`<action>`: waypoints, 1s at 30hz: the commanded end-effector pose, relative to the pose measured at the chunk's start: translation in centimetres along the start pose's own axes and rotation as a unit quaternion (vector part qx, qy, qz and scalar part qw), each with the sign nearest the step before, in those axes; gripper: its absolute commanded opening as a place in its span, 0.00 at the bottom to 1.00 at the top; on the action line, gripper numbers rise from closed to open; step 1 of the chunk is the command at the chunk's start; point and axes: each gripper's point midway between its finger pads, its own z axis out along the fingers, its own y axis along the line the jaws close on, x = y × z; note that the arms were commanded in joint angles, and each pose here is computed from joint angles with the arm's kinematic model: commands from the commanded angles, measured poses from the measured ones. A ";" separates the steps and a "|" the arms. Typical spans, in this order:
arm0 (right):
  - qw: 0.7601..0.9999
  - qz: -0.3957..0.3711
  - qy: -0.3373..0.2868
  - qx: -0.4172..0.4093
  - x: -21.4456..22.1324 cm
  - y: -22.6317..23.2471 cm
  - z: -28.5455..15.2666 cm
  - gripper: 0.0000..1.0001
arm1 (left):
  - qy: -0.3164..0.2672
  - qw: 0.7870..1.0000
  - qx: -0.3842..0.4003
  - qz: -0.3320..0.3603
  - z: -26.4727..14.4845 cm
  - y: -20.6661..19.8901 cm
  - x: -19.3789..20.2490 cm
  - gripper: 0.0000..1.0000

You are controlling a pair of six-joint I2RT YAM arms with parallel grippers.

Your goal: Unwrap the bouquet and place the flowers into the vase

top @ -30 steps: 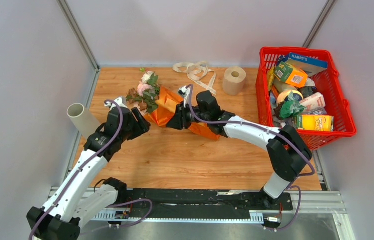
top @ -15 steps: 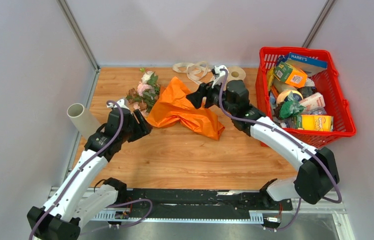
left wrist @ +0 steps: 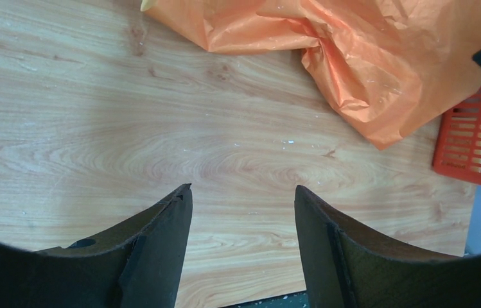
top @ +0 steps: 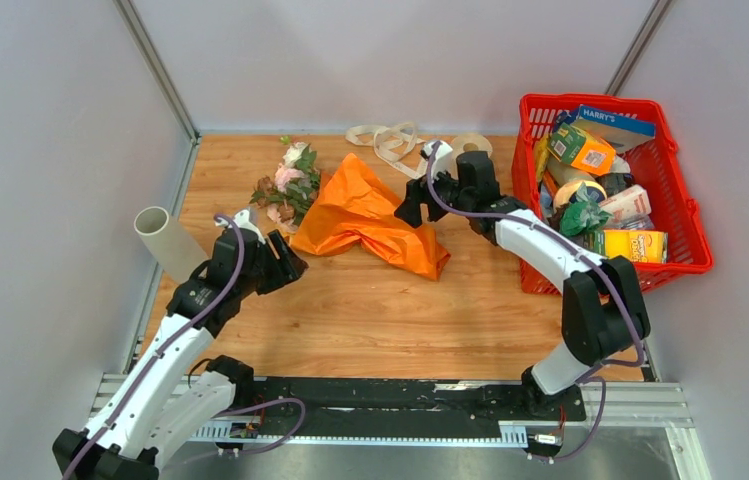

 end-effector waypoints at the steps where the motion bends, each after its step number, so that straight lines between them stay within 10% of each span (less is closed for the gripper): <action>1: 0.997 -0.042 -0.005 -0.062 -1.3 1.5 0.9 0.76 | -0.009 1.000 -0.001 0.007 -0.7 0.0 -0.5 0.68; 15: 0.993 -0.050 -0.002 -0.110 -1.1 7.5 0.3 0.01 | -0.029 0.999 -0.020 0.007 -1.6 0.3 -1.7 0.68; 23: 0.985 -0.060 0.027 -0.161 5.0 15.6 -1.5 0.07 | -0.041 0.999 -0.015 0.018 -2.1 -1.6 -4.1 0.68; 30: 0.984 -0.040 0.049 -0.169 8.8 18.8 -1.4 0.34 | -0.060 0.998 -0.018 0.025 -3.3 -2.8 -6.3 0.69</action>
